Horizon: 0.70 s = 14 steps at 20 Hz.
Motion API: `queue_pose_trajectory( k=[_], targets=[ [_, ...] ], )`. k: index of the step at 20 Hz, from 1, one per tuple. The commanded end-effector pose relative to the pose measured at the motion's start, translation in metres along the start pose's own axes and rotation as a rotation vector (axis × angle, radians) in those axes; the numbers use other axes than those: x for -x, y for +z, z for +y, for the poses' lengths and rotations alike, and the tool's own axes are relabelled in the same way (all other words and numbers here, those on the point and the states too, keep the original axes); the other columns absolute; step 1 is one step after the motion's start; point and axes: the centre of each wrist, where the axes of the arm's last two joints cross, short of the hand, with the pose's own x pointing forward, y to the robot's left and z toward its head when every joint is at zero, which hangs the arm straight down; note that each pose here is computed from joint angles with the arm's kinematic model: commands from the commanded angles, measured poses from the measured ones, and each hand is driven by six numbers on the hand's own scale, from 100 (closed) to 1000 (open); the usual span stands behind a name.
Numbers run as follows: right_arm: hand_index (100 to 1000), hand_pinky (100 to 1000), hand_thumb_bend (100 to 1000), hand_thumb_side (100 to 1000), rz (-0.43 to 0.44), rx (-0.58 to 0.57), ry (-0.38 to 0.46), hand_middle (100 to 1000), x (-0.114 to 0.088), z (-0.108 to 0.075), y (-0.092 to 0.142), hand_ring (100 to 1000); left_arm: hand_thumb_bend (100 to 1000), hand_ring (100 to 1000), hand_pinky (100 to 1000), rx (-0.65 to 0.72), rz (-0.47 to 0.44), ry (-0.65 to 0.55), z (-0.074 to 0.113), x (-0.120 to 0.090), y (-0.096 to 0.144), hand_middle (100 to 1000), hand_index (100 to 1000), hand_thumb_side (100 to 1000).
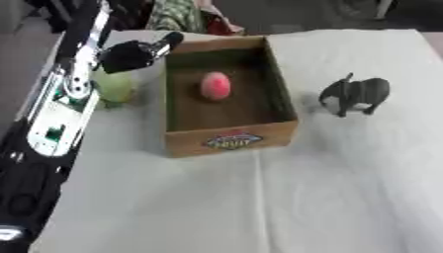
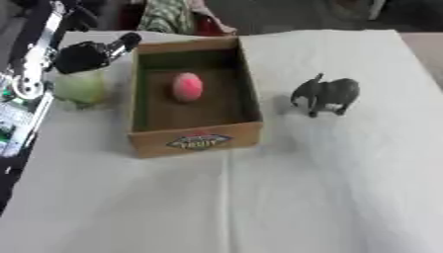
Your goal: Pick up objects on the table and place them in the box.
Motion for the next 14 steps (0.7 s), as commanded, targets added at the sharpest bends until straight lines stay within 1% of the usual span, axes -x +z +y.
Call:
queue_pose_trajectory(
  k=[1, 14],
  targets=[
    [797, 613, 163, 100, -0.027, 0.01, 0.025, 707, -0.008, -0.009, -0.006, 676, 646, 612, 629, -0.064, -0.006, -0.018, 0.022, 0.0, 0.0, 614, 747, 484],
    [797, 613, 162, 100, -0.027, 0.012, 0.027, 707, -0.008, -0.01, -0.006, 676, 601, 629, 646, -0.075, 0.055, -0.074, 0.035, 0.02, 0.006, 635, 760, 423]
  ],
)
